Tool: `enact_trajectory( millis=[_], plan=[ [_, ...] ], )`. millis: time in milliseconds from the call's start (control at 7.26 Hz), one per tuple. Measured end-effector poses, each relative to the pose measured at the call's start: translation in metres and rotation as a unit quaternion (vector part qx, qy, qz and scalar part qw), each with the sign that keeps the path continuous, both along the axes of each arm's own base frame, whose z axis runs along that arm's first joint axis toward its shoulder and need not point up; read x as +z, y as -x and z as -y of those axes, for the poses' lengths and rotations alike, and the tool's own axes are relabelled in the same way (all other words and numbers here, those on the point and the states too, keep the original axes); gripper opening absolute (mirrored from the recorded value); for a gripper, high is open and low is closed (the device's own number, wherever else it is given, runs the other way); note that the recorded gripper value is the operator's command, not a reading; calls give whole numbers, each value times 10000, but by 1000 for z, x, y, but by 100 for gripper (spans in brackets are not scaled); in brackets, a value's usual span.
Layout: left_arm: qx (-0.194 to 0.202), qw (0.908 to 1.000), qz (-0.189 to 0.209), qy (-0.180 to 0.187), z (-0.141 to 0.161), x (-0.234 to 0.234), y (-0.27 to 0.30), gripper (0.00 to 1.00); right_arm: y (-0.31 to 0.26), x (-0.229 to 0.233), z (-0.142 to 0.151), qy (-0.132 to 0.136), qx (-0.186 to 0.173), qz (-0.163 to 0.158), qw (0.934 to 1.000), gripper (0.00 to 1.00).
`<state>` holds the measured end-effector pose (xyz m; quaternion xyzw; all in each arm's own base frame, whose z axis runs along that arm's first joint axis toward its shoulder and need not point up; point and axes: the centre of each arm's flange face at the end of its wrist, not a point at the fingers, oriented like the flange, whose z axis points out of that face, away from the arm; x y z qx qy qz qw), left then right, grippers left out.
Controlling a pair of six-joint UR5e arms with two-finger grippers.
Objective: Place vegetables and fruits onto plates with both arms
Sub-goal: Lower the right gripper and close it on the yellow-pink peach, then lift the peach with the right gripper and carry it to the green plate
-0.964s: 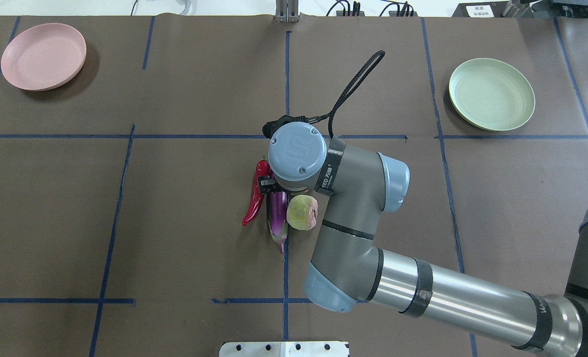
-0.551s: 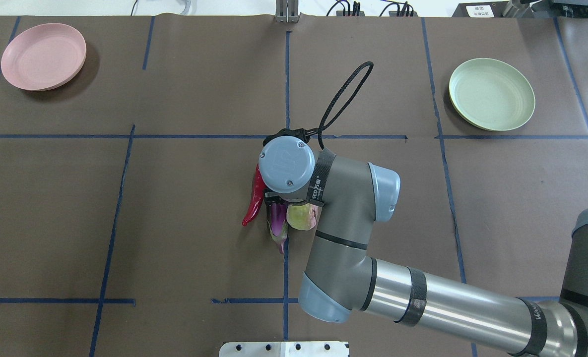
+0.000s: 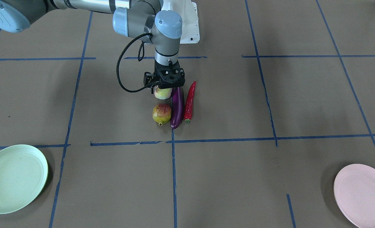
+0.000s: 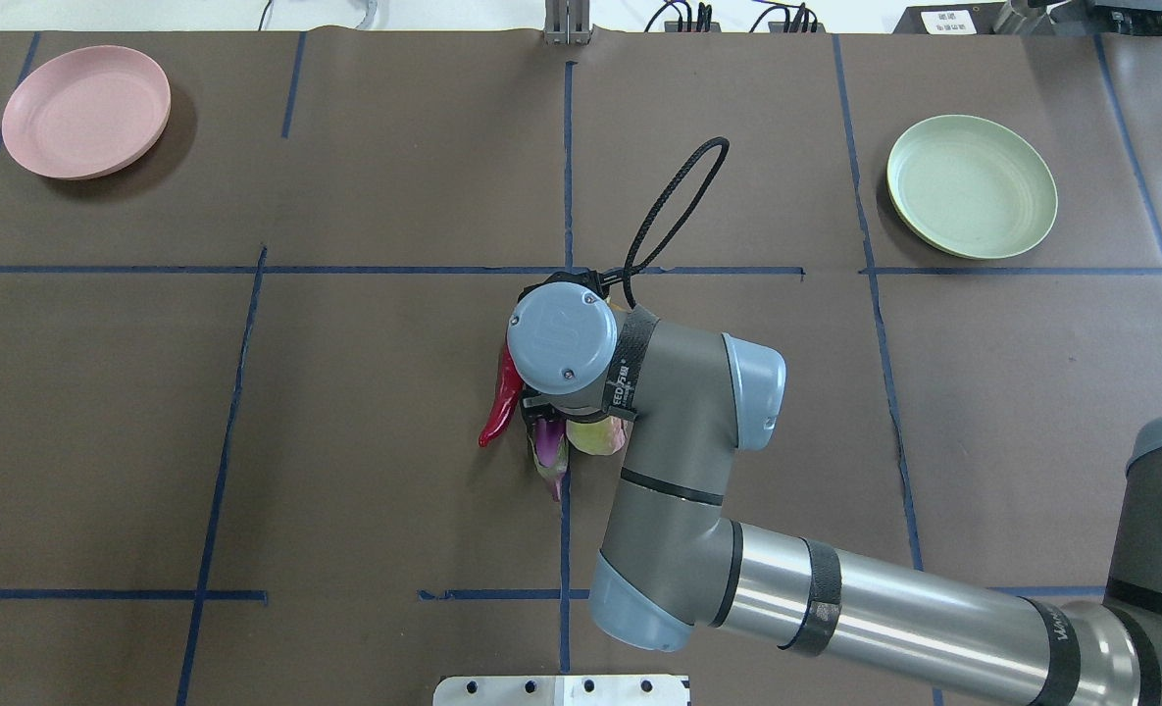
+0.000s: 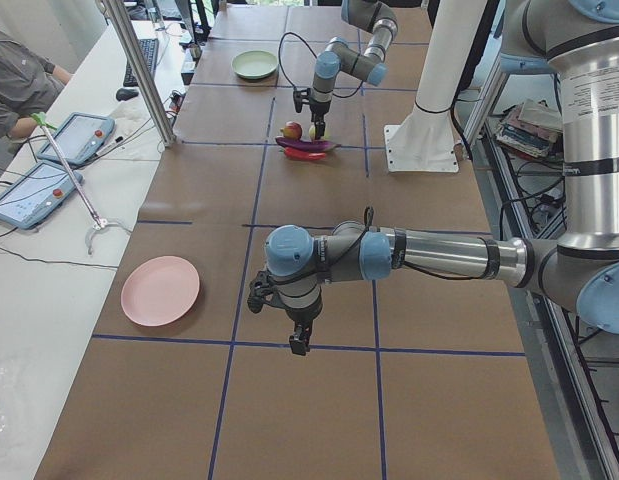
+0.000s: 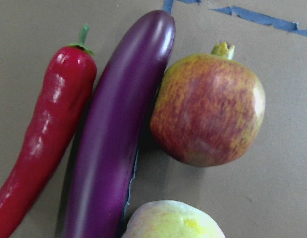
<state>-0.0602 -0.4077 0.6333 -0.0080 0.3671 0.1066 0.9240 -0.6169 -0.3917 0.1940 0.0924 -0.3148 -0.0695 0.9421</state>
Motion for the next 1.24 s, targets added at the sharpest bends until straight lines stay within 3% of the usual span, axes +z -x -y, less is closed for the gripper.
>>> enact_trajectory(
  millis=[138, 276, 413, 827, 1240],
  plan=[
    [3, 10000, 0, -1, 0, 0, 0, 100, 0, 0, -2, 50, -38, 1, 10000, 44],
    [5, 10000, 0, 0, 0, 0, 0, 100, 0, -1, -3, 148, -113, 36, 9998, 25],
    [6, 10000, 0, 0, 0, 0, 0, 100, 0, -1, -5, 259, -196, 86, 9994, 15],
    [6, 10000, 2, -7, 0, 0, 0, 100, -47, -34, 11, 392, -135, 326, 9986, 14],
    [8, 10000, -5, -12, 0, -1, -1, 100, -144, -44, 97, 231, -206, 569, 9979, 11]
  ],
)
